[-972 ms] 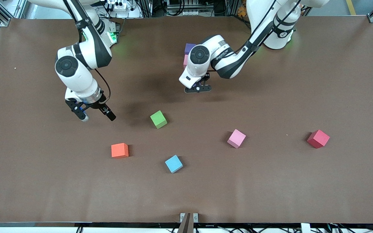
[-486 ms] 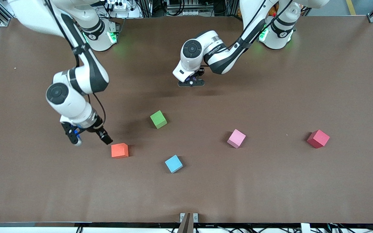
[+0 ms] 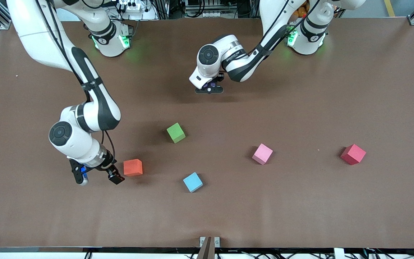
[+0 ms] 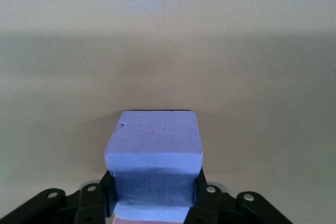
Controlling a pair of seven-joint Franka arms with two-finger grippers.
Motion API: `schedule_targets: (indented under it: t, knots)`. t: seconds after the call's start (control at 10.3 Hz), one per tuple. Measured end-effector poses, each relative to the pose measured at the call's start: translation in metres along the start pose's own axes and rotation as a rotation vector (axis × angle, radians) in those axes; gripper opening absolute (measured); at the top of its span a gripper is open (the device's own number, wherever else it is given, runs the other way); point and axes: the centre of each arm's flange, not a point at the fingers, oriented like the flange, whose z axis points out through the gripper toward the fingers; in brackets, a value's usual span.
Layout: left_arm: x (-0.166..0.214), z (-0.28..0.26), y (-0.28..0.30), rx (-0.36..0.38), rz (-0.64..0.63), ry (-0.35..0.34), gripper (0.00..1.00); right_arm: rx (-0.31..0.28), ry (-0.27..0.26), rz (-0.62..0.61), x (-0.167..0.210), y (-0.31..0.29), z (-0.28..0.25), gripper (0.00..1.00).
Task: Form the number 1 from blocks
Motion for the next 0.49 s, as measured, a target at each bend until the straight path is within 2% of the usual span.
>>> schedule_targets:
  t: [0.49]
  knots:
    - [-0.006,0.003,0.003,0.004,-0.002,-0.002,0.56,-0.04,-0.004,0.043,-0.022,-0.001,0.018,1.0]
